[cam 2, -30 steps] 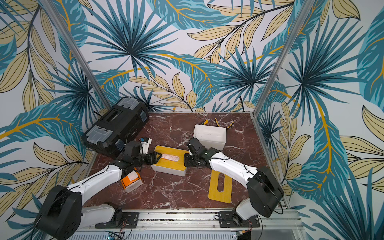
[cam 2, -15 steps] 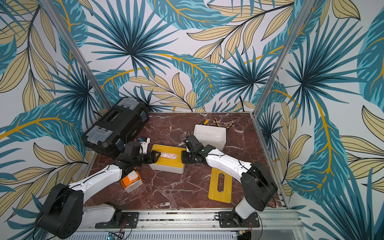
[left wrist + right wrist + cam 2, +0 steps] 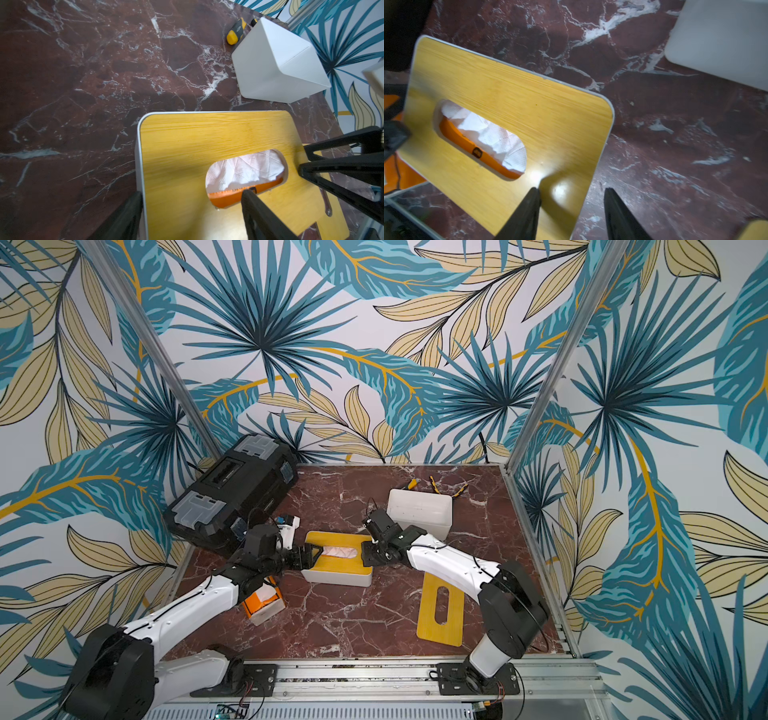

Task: Put the tissue paper into the tissue box
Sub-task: Close the box lid on the tissue box.

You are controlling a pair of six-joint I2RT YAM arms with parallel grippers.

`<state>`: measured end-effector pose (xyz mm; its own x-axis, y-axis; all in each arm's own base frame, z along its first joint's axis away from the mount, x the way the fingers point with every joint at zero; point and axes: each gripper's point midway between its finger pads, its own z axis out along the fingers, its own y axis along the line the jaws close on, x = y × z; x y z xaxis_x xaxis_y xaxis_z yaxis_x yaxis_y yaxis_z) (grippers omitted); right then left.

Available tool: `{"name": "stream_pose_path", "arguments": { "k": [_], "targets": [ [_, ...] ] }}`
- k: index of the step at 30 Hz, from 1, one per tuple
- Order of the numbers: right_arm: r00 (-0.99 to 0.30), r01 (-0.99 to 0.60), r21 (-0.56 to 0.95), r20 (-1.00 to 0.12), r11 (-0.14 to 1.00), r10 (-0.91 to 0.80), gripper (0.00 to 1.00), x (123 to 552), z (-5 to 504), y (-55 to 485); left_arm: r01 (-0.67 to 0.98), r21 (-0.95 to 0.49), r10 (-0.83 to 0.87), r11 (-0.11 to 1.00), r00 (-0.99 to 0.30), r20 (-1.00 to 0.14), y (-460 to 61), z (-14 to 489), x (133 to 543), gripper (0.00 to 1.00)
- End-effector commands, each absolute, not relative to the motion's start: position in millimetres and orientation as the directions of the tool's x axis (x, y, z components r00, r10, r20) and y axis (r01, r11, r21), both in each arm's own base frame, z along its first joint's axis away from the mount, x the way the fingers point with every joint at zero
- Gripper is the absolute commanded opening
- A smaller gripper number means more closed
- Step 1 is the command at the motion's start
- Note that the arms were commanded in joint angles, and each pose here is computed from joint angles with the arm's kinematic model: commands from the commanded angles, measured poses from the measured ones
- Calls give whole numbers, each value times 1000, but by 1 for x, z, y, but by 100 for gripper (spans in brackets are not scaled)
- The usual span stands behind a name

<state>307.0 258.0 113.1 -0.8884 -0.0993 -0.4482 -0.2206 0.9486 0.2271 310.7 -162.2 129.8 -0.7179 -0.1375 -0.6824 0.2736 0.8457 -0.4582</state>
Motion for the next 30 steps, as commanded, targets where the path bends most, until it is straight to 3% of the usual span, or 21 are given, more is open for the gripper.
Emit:
{"name": "stream_pose_path", "arguments": {
  "k": [1,10,14,20,26,30],
  "targets": [
    [-881,-213,65,-444,975,-163,54,305,118,228,317,-480,-134,818,-706,-696,-169,137,303,81],
    [-878,-228,140,-458,964,-141,37,318,112,251,325,-492,-153,807,-690,-707,-171,138,305,86],
    [-898,-227,166,-417,960,-141,18,321,97,263,323,-494,-168,807,-677,-717,-170,135,308,87],
    [-918,-231,209,-370,950,-142,7,318,72,274,342,-502,-178,794,-660,-730,-174,132,311,88],
    [-947,-210,160,-278,964,-160,4,307,37,265,355,-498,-178,791,-646,-743,-174,135,311,88],
    [-939,-225,125,-293,966,-180,11,310,55,260,378,-494,-191,783,-610,-769,-173,153,308,91]
  ]
}}
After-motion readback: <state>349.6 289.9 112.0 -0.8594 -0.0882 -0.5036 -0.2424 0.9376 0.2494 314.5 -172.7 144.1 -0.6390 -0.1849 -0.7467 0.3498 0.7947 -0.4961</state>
